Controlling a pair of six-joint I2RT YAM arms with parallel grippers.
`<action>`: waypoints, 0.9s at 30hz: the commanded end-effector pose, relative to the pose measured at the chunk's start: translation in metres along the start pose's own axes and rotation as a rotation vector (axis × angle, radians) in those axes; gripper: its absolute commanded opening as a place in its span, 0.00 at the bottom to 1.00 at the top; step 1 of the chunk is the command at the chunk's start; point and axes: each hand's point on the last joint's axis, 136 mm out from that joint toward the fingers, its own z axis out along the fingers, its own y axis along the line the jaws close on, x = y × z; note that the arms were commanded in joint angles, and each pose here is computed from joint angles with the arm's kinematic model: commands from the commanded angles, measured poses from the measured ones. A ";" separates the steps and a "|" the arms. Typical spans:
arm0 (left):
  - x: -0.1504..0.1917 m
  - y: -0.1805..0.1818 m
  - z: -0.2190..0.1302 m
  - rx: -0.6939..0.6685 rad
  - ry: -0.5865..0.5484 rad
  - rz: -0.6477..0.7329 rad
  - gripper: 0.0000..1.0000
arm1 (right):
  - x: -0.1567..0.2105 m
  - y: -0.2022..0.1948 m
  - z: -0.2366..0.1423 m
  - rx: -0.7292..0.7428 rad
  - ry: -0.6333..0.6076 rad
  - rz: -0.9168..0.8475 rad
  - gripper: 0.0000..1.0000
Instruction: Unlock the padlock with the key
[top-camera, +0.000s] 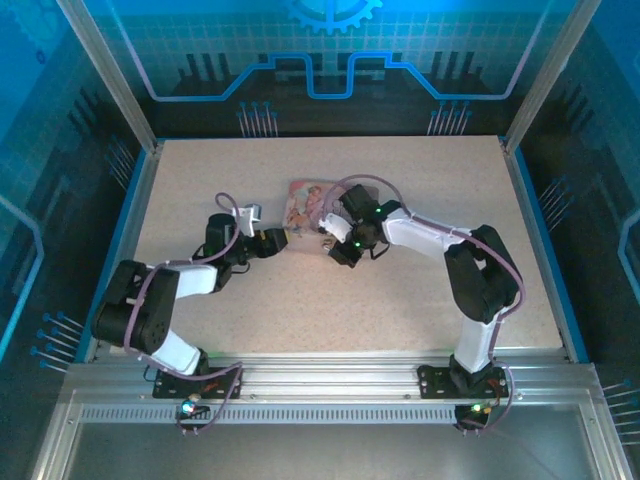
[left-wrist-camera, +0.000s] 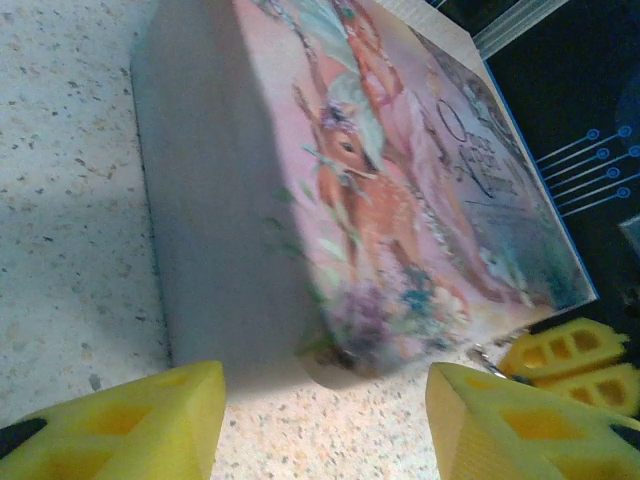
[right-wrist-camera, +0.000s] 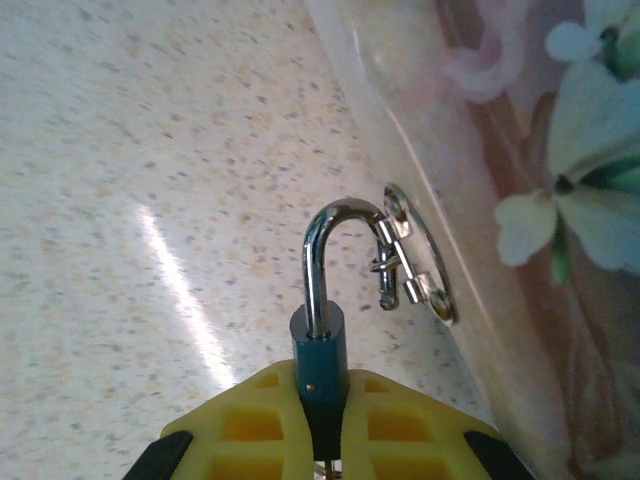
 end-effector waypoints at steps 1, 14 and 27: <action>-0.010 0.004 0.007 0.029 -0.071 -0.005 0.57 | -0.016 0.039 -0.015 -0.252 -0.093 0.012 0.00; 0.006 0.011 0.032 0.146 -0.055 -0.025 0.55 | -0.007 0.012 0.025 0.064 0.090 -0.085 0.00; 0.010 0.004 0.034 0.184 -0.024 -0.020 0.54 | -0.044 -0.010 0.029 0.513 0.078 -0.297 0.00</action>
